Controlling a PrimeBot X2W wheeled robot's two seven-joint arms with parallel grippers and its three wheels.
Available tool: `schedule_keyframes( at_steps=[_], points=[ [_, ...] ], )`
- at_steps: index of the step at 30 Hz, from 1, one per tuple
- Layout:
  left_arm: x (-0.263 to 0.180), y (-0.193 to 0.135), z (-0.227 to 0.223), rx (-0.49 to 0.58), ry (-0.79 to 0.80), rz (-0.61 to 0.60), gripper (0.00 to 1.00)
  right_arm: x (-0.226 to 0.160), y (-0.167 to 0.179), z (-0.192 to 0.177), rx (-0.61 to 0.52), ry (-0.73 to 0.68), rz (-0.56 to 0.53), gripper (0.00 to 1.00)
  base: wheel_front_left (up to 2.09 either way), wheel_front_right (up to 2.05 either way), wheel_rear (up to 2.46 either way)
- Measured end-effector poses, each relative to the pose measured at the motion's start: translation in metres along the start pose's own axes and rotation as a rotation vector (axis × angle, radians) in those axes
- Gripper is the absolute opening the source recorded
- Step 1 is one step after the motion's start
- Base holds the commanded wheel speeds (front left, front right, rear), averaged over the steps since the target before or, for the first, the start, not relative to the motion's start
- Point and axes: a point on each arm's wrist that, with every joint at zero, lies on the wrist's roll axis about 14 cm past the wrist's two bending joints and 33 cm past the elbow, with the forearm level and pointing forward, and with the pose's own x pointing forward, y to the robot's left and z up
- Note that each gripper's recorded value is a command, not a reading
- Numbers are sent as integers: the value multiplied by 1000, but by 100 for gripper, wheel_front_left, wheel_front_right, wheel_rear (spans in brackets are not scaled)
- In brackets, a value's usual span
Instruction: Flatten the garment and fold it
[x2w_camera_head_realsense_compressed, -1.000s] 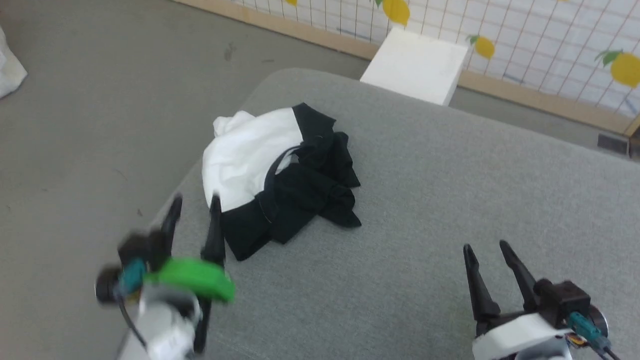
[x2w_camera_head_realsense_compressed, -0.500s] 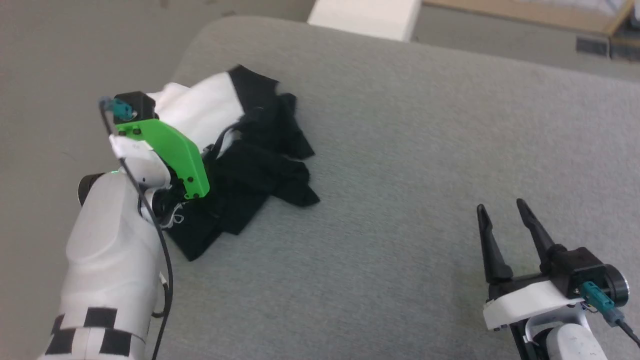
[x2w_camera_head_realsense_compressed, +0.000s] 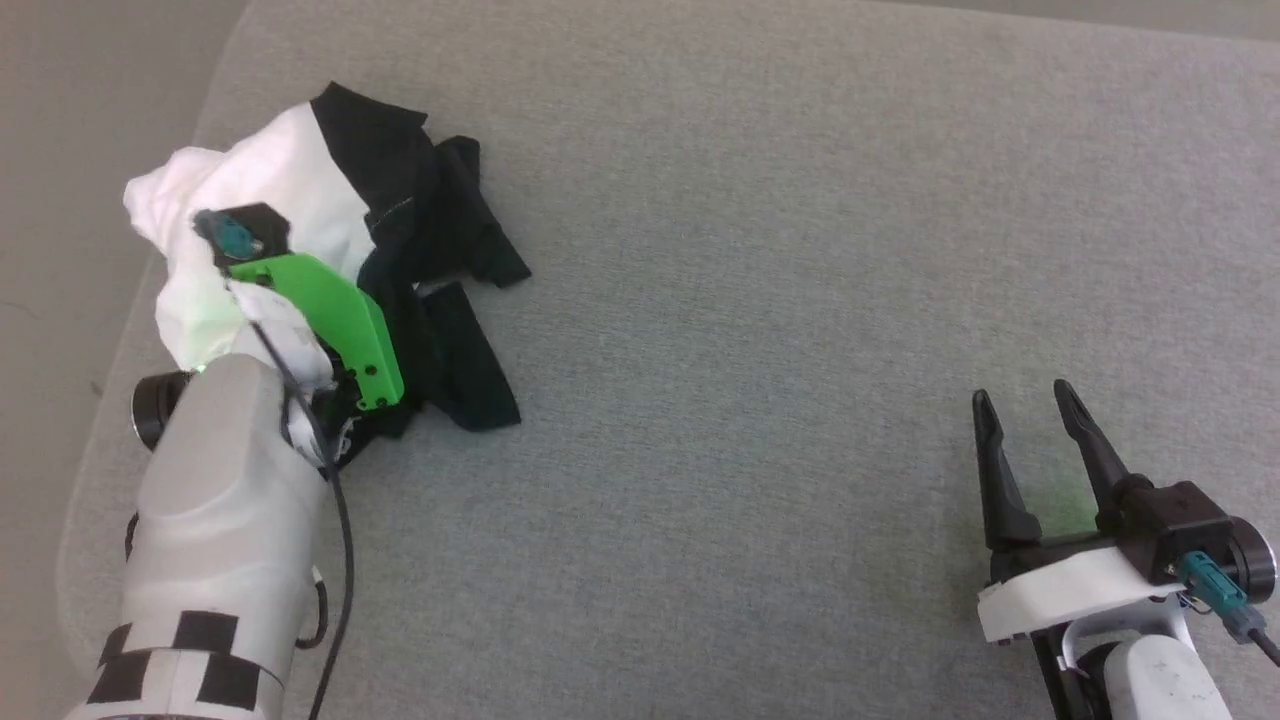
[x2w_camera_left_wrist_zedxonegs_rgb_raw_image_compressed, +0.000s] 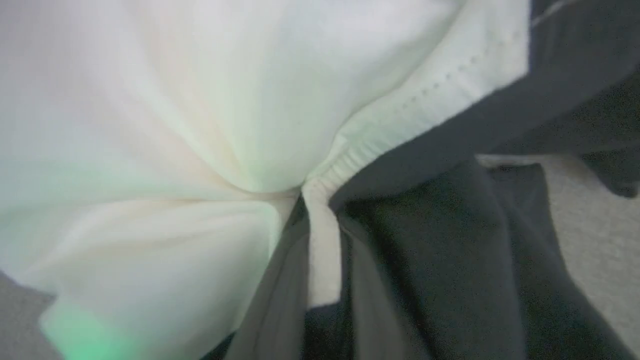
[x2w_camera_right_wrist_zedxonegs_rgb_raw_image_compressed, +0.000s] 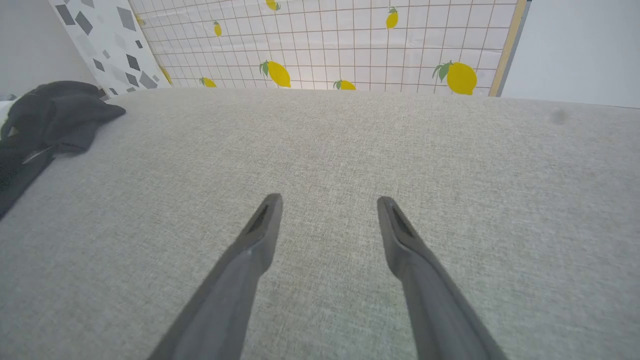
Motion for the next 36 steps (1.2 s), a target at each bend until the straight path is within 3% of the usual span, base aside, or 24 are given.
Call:
schedule_keyframes(
  at_steps=[5,10,15,19,24,27,32,36],
  points=[
    [-15,-10,43,63,-231,-39,0,-2,7,5,16,-12,15,100,0,0,0],
    [-72,-31,150,153,-592,-110,0,-8,12,17,37,-36,21,100,0,0,0],
    [-160,-91,240,271,-943,-266,0,-22,1,30,59,-74,-23,100,0,0,0],
    [-211,-154,264,288,-1089,-444,0,-38,-21,42,61,-108,-95,100,0,0,0],
    [-244,-239,247,265,-1100,-712,0,-62,-53,53,54,-140,-203,100,0,0,0],
    [-246,-288,212,285,-1013,-858,0,-80,-70,54,50,-146,-264,100,0,0,0],
    [-204,-337,115,310,-710,-1004,0,-104,-89,53,55,-150,-341,100,0,0,0],
    [-165,-351,22,401,-425,-1022,0,-117,-96,51,63,-147,-376,100,0,0,0]
  ],
)
